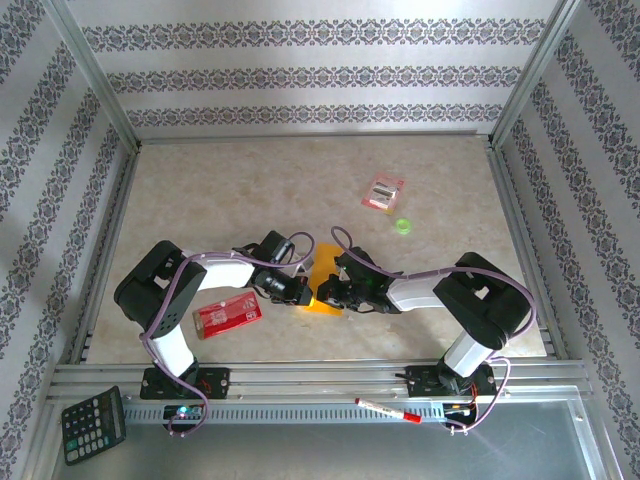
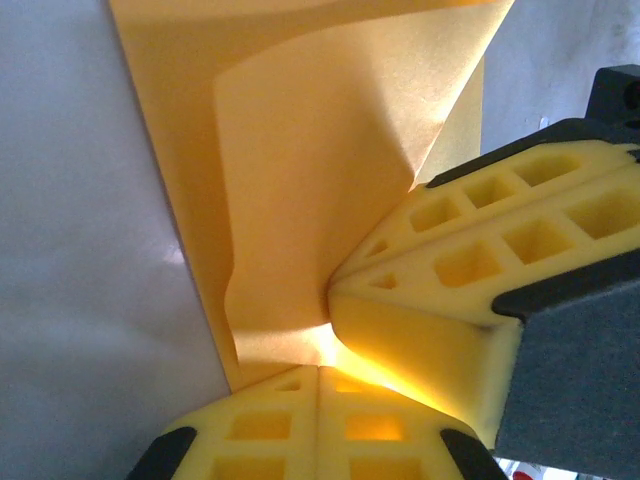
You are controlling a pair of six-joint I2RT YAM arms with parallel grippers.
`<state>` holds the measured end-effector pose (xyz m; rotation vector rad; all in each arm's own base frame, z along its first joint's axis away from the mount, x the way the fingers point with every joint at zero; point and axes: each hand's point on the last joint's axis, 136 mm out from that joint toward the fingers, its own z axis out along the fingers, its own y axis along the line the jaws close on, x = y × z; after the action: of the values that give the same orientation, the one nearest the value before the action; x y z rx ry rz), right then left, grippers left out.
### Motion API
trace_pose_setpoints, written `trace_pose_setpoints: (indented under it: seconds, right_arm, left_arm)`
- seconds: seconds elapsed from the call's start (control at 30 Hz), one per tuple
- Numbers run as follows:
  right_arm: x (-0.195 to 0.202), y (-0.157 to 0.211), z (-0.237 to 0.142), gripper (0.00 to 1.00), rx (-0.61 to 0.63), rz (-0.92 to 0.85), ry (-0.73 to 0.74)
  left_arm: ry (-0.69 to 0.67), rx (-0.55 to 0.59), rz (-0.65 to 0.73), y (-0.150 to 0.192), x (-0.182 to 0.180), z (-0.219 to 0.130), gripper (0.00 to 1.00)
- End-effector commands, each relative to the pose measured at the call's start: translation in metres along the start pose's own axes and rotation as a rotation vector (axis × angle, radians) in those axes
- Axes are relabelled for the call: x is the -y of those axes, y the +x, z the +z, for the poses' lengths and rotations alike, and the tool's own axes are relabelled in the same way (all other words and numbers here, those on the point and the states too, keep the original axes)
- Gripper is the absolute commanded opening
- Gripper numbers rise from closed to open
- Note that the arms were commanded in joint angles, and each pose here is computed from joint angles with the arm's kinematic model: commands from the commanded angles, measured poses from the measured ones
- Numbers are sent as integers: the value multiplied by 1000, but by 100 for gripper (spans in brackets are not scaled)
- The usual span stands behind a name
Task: Fold a paper plane with a square sheet of paper (pick it up from the middle)
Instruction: Fold the triangle a second time at the center of the table.
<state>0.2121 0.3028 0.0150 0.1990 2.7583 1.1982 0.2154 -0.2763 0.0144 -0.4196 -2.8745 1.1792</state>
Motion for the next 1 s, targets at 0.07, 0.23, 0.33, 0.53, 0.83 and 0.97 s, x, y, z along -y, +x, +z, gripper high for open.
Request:
trace_pose_setpoints:
  seconds: [0.07, 0.23, 0.33, 0.53, 0.83, 0.97]
  right_arm:
    - [34, -5, -2, 0, 30, 87, 134]
    - [54, -13, -12, 0, 58, 131, 190]
    - [61, -21, -20, 0, 76, 137, 209]
    - [76, -39, -32, 0, 108, 147, 241]
    - [103, -58, -49, 0, 144, 190, 290]
    - [112, -69, -59, 0, 170, 189, 301]
  left_arm:
    - [-233, -139, -146, 52, -62, 6, 0]
    - [-268, -149, -180, 59, -71, 7, 0]
    - [-275, -155, -186, 61, -73, 7, 0]
    - [-277, -157, -187, 62, -73, 7, 0]
    - [-281, -161, -184, 63, -74, 6, 0]
    - [-277, -157, -182, 61, -72, 6, 0]
